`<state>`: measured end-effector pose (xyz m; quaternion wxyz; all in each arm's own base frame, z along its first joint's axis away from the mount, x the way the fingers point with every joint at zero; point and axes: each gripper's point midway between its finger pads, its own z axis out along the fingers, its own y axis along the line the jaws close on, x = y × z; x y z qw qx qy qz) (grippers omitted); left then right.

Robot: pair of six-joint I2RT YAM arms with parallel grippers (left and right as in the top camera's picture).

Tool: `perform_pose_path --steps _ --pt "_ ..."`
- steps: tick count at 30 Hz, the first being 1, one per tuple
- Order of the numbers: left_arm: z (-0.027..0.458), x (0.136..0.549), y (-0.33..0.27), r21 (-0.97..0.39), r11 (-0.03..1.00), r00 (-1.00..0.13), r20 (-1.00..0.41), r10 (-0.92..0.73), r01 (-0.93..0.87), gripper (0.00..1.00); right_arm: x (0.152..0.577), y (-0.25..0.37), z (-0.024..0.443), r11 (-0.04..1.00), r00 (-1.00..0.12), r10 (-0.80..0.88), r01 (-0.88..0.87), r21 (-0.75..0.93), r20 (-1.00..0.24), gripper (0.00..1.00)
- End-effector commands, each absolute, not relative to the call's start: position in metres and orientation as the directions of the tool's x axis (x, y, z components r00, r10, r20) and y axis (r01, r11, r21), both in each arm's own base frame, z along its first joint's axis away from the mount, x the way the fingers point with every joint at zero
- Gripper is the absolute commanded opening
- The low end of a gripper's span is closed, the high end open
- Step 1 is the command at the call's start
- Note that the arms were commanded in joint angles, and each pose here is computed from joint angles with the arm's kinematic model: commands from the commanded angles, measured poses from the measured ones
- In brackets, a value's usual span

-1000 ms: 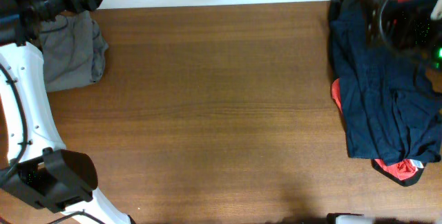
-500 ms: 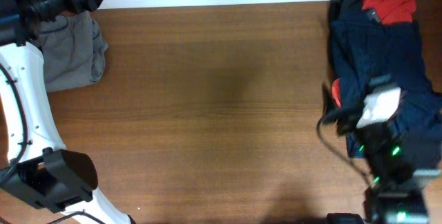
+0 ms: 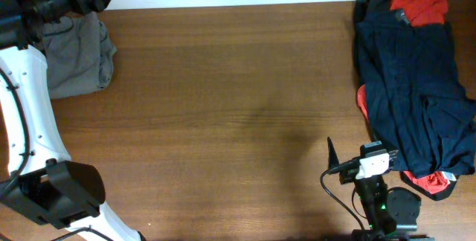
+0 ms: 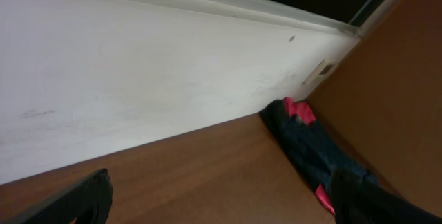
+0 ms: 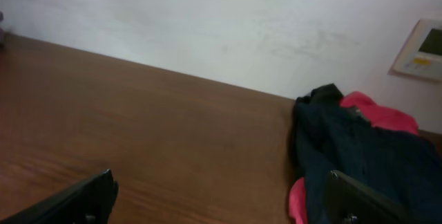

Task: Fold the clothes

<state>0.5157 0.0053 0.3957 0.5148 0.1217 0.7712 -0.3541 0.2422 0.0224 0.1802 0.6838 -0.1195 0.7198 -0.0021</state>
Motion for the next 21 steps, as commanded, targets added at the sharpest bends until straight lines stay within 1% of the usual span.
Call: perform_pose_path --steps 1,9,13,21 --pt "0.3939 0.516 0.0034 -0.426 0.71 -0.444 -0.879 -0.176 0.561 0.99 0.243 0.0201 0.1619 0.974 -0.043 -0.172 -0.158 -0.163 -0.984 0.99" --pt "0.3939 0.516 0.0034 -0.426 0.71 -0.444 -0.879 -0.176 0.561 0.99 0.2435 0.0203 0.1611 0.975 -0.04 -0.165 -0.158 -0.157 -0.985 0.99" --pt "0.3939 0.516 0.0034 -0.426 0.71 -0.444 -0.879 -0.176 0.561 0.99 0.2435 0.0204 0.161 0.988 -0.06 -0.036 -0.153 -0.027 -0.998 0.99" --pt "0.3939 0.516 0.0034 -0.426 0.71 -0.444 -0.879 -0.176 0.561 0.99 0.2435 0.0203 0.1614 0.988 -0.06 -0.035 -0.152 -0.025 -0.998 0.99"
